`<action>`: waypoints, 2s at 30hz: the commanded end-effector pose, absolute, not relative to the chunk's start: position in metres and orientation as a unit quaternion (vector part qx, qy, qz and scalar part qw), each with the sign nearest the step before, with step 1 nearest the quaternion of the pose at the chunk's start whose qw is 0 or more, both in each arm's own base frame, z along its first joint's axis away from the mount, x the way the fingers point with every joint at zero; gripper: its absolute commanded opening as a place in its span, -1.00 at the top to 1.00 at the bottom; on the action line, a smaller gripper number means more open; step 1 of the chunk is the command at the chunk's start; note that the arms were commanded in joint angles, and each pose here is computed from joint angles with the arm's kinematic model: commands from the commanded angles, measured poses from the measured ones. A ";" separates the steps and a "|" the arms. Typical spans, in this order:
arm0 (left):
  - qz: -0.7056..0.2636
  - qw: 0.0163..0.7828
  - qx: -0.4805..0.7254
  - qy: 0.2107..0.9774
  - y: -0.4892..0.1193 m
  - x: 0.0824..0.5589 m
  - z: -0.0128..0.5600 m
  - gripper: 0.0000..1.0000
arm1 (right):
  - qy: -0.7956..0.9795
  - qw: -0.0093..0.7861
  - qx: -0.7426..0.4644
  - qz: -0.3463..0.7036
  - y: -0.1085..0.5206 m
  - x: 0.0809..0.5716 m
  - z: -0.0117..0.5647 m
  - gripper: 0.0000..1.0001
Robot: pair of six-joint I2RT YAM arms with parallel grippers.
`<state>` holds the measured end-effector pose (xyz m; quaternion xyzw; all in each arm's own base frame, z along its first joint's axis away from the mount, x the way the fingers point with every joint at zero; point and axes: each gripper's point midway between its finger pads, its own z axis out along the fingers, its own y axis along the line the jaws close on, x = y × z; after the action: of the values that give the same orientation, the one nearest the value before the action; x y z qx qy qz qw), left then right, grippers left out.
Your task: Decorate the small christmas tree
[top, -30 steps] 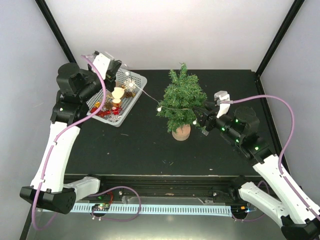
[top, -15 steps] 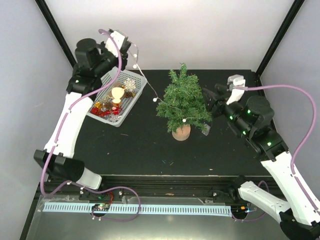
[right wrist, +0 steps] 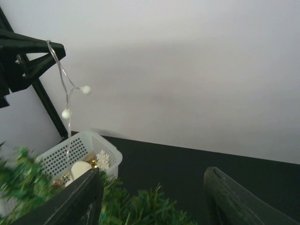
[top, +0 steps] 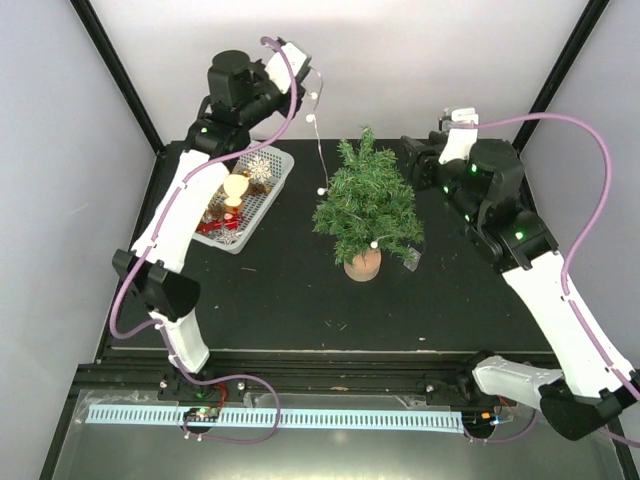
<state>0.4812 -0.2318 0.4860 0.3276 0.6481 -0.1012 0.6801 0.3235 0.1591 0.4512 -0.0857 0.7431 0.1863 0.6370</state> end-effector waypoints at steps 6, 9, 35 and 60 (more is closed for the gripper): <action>-0.135 0.684 0.375 0.611 -0.293 0.484 0.495 0.97 | 0.724 0.656 -0.092 0.195 0.151 0.371 0.480 -0.14; -0.149 0.679 0.393 0.602 -0.308 0.482 0.492 0.97 | 0.713 0.644 -0.136 0.242 0.158 0.385 0.483 -0.07; -0.137 0.688 0.434 0.565 -0.362 0.483 0.479 0.97 | 0.698 0.555 -0.272 0.360 0.222 0.420 0.455 0.01; -0.122 0.686 0.451 0.558 -0.367 0.463 0.484 0.96 | 0.722 0.607 -0.206 0.261 0.185 0.430 0.459 0.98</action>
<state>0.4738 -0.3779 0.4559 0.4618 0.5714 -0.1415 0.6635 0.4397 0.2042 0.4324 -0.2215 0.7349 0.3046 0.5640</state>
